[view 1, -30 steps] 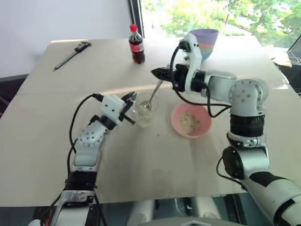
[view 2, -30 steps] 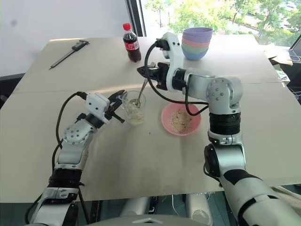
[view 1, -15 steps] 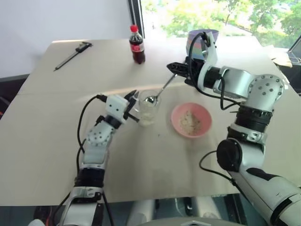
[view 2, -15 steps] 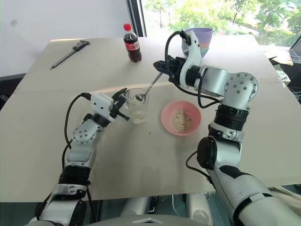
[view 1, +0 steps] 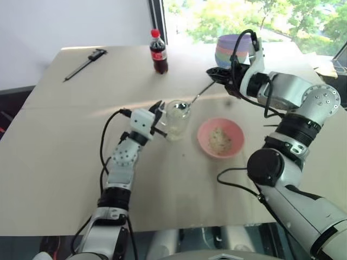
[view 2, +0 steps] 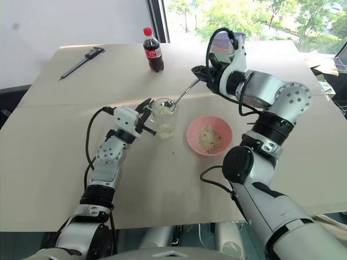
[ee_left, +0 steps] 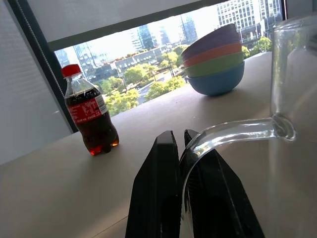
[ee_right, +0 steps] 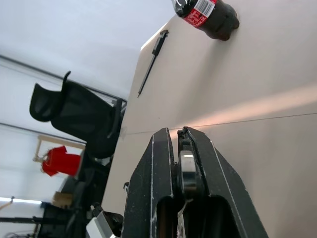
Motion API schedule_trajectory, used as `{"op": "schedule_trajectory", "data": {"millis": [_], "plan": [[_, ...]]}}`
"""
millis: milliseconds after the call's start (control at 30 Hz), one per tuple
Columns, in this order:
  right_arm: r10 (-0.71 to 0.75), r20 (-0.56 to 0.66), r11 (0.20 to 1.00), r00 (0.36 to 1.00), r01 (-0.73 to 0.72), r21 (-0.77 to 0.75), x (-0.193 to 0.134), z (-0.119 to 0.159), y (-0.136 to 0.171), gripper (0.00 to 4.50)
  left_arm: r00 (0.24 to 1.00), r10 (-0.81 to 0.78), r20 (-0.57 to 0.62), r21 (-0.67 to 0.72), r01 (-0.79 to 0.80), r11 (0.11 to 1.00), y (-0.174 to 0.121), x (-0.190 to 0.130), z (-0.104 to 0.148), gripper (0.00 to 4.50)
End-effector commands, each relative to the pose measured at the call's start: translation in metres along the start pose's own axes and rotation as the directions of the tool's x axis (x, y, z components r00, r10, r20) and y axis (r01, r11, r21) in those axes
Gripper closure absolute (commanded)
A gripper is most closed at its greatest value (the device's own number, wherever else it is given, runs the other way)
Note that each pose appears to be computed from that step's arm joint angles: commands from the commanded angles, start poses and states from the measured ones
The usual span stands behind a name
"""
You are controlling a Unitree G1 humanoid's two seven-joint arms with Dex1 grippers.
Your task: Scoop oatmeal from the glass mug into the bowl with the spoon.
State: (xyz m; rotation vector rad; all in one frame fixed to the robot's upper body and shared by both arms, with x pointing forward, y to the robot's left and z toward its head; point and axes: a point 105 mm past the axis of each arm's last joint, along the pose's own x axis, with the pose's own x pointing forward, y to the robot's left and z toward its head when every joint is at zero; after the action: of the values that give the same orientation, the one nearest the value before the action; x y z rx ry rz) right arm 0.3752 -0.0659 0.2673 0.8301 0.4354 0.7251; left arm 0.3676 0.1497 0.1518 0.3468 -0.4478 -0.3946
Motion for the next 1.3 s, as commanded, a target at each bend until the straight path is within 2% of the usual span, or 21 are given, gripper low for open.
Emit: {"op": "schedule_trajectory", "data": {"millis": [33, 567, 900, 1033, 1300], "plan": [[0.045, 0.025, 0.999, 0.999, -0.045, -0.002, -0.005, 0.004, 0.009, 4.5, 1.0, -0.003, 0.017, 0.013, 0.003, 1.0, -0.003, 0.001, 0.002, 4.47], [0.124, 0.028, 0.989, 0.992, -0.126, 0.077, -0.014, 0.003, 0.011, 4.5, 1.0, -0.002, 0.006, 0.011, 0.002, 1.0, 0.0, -0.002, -0.002, 4.47], [0.114, 0.112, 0.982, 0.987, -0.129, 0.14, -0.053, 0.023, -0.012, 4.5, 1.0, 0.019, -0.015, 0.007, -0.019, 1.0, 0.006, -0.005, -0.007, 4.47], [0.073, 0.129, 0.982, 0.989, -0.094, 0.161, -0.071, 0.023, -0.022, 4.5, 0.999, 0.021, -0.028, 0.008, -0.021, 1.0, 0.009, -0.008, -0.01, 4.47], [-0.063, 0.143, 0.99, 0.988, 0.044, 0.133, -0.088, 0.018, -0.047, 4.5, 0.998, 0.032, -0.055, 0.019, -0.031, 0.999, 0.017, -0.016, -0.016, 4.47]]}}
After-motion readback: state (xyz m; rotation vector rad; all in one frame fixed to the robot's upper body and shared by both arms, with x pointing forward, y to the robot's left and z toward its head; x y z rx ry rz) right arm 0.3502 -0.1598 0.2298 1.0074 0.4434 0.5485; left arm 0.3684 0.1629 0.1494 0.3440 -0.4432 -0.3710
